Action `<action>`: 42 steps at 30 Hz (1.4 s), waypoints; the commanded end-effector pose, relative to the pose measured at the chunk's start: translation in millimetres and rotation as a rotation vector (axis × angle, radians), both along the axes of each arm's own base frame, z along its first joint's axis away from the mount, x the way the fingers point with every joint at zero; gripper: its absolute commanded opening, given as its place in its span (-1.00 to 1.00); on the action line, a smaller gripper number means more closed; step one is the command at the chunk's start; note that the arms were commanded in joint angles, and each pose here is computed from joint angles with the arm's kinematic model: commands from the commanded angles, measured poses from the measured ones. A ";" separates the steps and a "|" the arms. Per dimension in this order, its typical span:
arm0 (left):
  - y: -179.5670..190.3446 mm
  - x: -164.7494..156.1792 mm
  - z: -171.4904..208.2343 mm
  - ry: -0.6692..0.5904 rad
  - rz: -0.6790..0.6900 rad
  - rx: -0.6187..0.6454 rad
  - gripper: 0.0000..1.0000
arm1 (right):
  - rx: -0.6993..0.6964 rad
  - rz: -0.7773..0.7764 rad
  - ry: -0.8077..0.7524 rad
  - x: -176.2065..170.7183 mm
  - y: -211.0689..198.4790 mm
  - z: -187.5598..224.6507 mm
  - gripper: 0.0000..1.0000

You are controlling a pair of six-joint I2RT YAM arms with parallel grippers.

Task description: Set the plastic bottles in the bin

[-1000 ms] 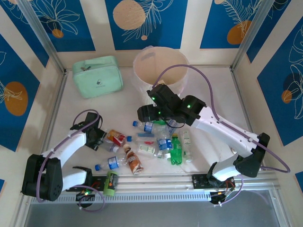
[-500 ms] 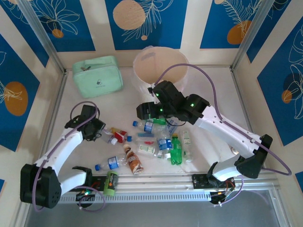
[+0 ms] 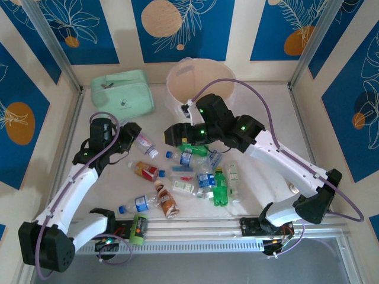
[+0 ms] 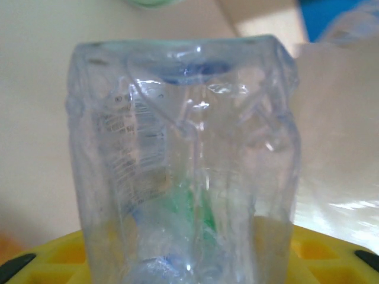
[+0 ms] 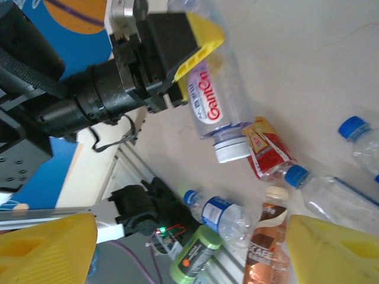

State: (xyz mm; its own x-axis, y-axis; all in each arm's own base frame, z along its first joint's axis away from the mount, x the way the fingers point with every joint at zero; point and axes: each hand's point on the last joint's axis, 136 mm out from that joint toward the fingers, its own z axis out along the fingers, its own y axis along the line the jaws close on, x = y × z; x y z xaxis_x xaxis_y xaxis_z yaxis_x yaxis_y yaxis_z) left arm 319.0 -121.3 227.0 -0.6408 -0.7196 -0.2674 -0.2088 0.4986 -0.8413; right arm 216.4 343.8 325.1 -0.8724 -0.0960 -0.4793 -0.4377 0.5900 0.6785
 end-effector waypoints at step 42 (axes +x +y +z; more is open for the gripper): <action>-106.2 -13.1 117.9 -0.316 -0.574 -0.392 0.04 | -0.055 0.071 -0.009 24.7 32.7 -4.6 0.75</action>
